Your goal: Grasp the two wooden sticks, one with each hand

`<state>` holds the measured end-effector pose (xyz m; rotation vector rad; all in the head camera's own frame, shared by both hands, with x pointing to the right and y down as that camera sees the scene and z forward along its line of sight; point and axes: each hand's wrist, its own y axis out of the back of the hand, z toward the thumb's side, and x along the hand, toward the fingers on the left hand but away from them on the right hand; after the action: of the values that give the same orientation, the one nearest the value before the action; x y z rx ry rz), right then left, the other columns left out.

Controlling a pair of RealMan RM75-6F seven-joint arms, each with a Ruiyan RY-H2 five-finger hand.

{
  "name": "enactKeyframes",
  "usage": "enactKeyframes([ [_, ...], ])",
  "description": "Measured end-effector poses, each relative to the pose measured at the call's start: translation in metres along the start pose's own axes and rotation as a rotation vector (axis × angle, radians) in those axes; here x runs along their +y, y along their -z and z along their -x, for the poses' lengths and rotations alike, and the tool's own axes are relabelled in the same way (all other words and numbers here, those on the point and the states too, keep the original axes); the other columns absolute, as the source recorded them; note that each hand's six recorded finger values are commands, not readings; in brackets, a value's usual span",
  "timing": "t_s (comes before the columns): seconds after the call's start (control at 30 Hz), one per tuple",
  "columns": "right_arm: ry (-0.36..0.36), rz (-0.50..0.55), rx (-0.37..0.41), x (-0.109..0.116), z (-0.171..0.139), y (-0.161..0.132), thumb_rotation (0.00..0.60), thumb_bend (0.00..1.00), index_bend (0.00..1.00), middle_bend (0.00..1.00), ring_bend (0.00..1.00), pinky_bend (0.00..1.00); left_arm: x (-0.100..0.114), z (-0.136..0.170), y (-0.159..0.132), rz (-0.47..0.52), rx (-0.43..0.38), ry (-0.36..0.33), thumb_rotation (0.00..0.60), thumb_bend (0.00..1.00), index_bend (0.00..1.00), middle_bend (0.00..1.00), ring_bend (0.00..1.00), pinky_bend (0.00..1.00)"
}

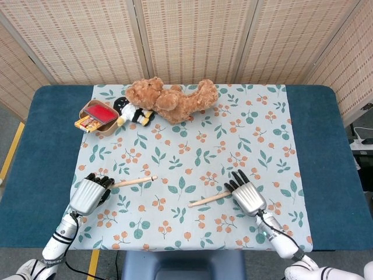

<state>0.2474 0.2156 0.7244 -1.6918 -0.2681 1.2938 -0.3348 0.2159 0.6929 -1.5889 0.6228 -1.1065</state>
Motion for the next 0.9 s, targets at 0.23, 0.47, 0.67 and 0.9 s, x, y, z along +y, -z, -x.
enactKeyframes([
  [0.23,0.034,-0.007,0.010,0.000,0.001,-0.004,0.600,0.40,0.37,0.37,0.05,0.00,-0.002,0.001,0.002,0.002,0.005,0.006,0.600,0.54,0.80,0.87,0.72,0.54],
  [0.47,0.045,-0.027,0.012,-0.004,0.002,-0.007,0.600,0.40,0.42,0.43,0.08,0.00,-0.005,0.001,0.003,0.030,0.003,0.025,0.600,0.55,0.80,0.87,0.72,0.54],
  [0.67,0.031,-0.060,0.011,-0.007,0.002,-0.010,0.600,0.40,0.42,0.43,0.08,0.00,-0.006,0.002,0.007,0.012,0.006,0.021,0.600,0.54,0.80,0.87,0.72,0.54],
  [0.9,0.044,-0.080,0.015,-0.006,0.001,-0.014,0.600,0.40,0.66,0.62,0.30,0.00,-0.007,0.002,0.009,0.004,0.010,0.022,0.600,0.55,0.80,0.87,0.72,0.54],
])
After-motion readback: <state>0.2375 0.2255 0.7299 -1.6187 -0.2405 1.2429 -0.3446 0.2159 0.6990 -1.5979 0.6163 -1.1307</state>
